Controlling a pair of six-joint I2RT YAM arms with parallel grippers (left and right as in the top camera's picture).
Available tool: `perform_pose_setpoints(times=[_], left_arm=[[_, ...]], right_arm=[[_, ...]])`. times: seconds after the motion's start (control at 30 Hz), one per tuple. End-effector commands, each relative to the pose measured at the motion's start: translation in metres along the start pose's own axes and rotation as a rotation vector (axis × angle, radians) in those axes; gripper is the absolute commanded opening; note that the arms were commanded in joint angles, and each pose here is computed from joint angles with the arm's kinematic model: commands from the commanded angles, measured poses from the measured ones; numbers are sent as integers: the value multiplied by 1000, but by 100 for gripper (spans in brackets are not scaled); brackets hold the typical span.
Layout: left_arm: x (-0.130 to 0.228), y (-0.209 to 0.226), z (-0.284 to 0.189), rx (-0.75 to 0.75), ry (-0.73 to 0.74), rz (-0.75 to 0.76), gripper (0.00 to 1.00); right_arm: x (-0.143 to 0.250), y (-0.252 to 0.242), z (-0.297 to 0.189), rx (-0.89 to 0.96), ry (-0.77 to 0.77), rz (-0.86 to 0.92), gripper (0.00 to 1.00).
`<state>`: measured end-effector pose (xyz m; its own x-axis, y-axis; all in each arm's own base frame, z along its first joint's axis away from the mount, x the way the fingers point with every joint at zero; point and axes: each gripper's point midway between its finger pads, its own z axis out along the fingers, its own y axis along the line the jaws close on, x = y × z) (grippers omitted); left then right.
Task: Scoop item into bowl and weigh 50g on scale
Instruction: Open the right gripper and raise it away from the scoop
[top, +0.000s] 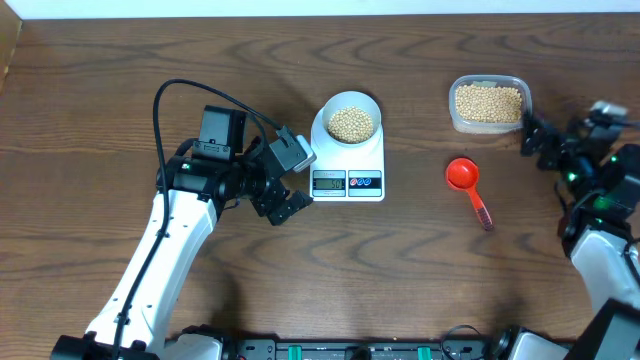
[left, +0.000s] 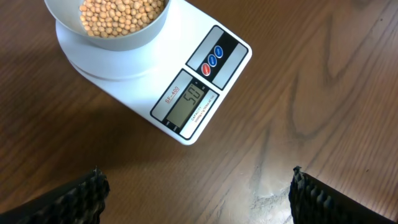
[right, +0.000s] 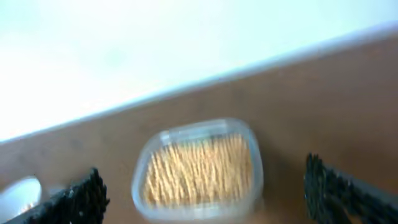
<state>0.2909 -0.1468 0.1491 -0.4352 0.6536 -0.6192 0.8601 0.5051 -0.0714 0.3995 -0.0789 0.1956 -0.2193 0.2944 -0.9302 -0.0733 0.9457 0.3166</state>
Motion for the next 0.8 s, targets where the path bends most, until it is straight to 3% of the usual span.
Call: perform_pose_setpoints(times=[0.0, 0.37, 0.77], left_arm=[[-8, 2, -5, -3, -22, 13, 95], [-8, 2, -5, -3, -22, 13, 95], [-8, 2, -5, -3, -22, 13, 95]], right_arm=[[-28, 9, -7, -20, -89, 9, 99], [-50, 18, -13, -35, -146, -14, 99], [-37, 20, -1, -6, 13, -117, 99]])
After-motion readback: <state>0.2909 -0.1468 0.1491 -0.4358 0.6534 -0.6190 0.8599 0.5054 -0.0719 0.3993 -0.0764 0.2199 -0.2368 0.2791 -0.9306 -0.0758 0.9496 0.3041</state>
